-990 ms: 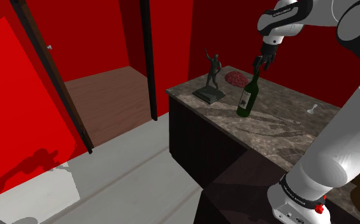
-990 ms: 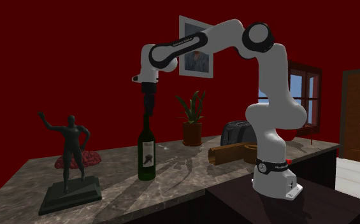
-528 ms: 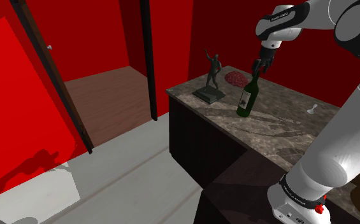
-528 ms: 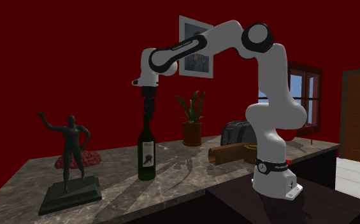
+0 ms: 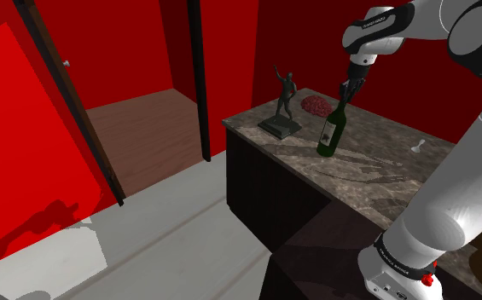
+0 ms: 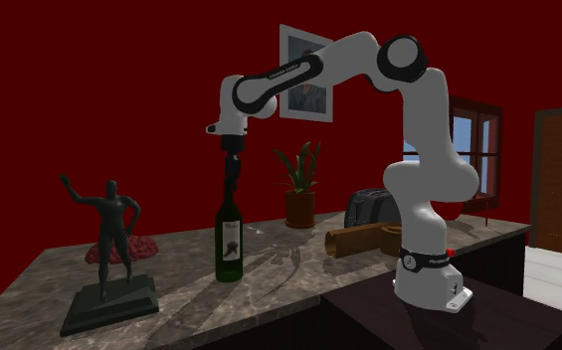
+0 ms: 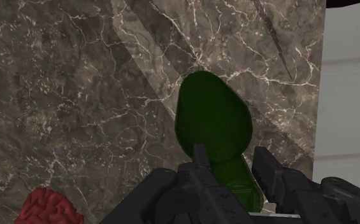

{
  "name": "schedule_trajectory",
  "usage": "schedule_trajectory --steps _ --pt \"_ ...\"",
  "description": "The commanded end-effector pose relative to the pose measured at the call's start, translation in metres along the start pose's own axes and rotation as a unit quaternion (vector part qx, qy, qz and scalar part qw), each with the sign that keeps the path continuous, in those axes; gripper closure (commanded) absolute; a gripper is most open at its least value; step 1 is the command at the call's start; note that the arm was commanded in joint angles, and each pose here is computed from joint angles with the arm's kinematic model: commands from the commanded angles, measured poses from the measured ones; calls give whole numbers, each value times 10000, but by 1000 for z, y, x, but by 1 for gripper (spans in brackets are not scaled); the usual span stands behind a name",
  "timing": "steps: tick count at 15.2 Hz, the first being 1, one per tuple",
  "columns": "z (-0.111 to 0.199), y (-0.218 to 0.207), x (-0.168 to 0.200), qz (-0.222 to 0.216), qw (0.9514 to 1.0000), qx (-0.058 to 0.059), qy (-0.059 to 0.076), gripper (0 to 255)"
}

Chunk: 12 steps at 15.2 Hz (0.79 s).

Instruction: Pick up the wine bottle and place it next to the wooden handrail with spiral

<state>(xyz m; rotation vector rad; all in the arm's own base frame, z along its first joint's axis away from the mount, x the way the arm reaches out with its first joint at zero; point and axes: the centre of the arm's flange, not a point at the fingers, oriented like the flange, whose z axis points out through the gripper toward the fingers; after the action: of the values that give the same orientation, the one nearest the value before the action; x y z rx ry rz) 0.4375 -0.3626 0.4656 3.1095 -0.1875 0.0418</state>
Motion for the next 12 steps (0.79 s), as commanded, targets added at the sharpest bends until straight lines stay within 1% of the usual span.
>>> schedule_trajectory --steps 1,5,12 --pt "0 0 0 1 10000 1 -2 255" --pt "0 0 0 0 10000 1 -1 255" --pt "-37 1 1 0 10000 1 -1 255"
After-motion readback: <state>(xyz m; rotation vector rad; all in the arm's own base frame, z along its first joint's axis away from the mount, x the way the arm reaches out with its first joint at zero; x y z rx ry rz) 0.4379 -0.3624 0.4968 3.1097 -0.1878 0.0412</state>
